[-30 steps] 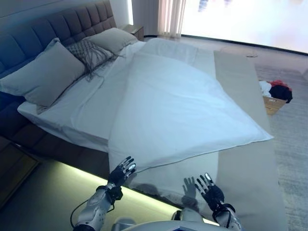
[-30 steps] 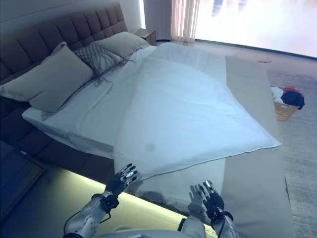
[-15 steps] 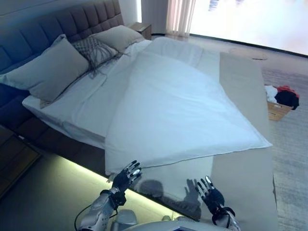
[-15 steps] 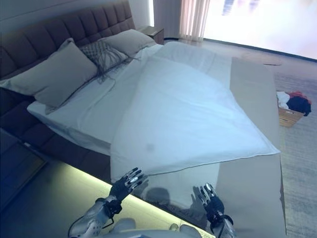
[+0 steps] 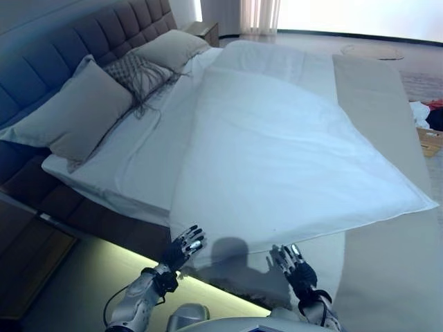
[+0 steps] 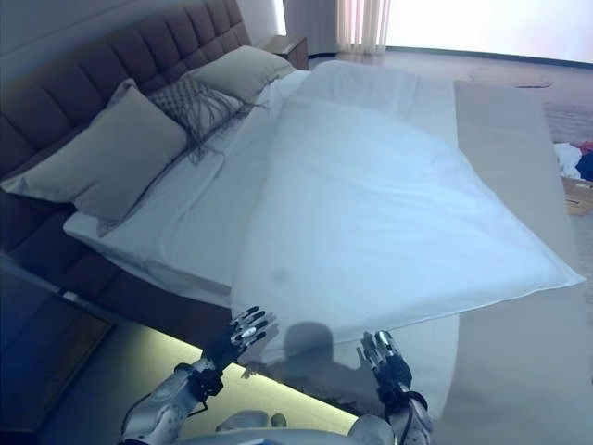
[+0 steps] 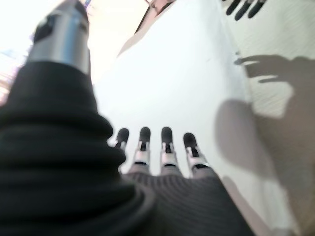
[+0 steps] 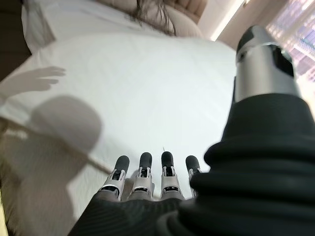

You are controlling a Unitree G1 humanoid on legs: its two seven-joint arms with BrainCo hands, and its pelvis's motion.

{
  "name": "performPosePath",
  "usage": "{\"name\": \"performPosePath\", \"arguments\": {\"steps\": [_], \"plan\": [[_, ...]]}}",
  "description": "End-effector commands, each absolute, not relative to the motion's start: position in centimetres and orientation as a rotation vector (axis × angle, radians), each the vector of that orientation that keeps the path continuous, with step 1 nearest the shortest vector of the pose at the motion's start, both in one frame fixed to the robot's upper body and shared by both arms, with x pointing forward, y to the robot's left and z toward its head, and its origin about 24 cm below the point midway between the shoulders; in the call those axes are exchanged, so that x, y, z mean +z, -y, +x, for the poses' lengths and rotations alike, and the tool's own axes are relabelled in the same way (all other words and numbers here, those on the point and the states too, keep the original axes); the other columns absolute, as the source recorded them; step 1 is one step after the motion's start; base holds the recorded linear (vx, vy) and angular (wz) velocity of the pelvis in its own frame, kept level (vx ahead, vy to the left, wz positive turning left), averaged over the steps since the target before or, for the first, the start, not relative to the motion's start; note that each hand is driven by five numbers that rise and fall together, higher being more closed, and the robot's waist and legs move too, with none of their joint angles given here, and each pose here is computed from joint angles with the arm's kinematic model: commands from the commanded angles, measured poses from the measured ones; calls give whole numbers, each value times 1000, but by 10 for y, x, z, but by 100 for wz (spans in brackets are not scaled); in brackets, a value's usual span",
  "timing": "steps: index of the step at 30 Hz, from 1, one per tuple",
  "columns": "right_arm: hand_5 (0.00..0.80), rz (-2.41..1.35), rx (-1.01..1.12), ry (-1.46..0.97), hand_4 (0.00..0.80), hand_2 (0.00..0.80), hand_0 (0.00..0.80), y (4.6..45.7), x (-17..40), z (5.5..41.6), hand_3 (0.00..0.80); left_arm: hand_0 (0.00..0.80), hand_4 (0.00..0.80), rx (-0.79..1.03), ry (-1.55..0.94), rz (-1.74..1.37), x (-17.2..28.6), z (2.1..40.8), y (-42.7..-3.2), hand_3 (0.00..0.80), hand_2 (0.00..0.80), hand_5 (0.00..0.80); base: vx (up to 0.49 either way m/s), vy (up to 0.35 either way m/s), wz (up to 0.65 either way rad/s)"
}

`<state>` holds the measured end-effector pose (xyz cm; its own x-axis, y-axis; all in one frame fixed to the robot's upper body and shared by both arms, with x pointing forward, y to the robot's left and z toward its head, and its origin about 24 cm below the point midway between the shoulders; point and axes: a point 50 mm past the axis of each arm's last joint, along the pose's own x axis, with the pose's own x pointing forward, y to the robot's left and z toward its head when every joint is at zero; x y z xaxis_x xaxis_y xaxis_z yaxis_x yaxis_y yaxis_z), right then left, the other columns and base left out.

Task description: Make the bed neatly

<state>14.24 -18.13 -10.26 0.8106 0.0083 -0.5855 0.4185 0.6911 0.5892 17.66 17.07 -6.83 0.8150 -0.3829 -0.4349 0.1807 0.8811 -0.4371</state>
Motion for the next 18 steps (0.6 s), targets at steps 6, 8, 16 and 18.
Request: {"name": "performPosePath", "arguments": {"steps": [6,8,16,18], "plan": [[0,774,-379,-508,0,0,0,201,-97,143,0,0,0,-208,-443,-368,-52,190,-185,0,0,0,166,60,-10],[0,805,-416,-487,0,0,0,211,-97,149,0,0,0,-188,-430,-356,-50,195,-189,0,0,0,135,-264,-36],[0,849,-447,-411,0,0,0,235,-94,166,0,0,0,-192,-370,-335,-31,215,-201,0,0,0,95,-288,-36],[0,855,-440,-412,0,0,0,236,-93,163,0,0,0,-208,-363,-341,-27,214,-199,0,0,0,101,-163,47]]}}
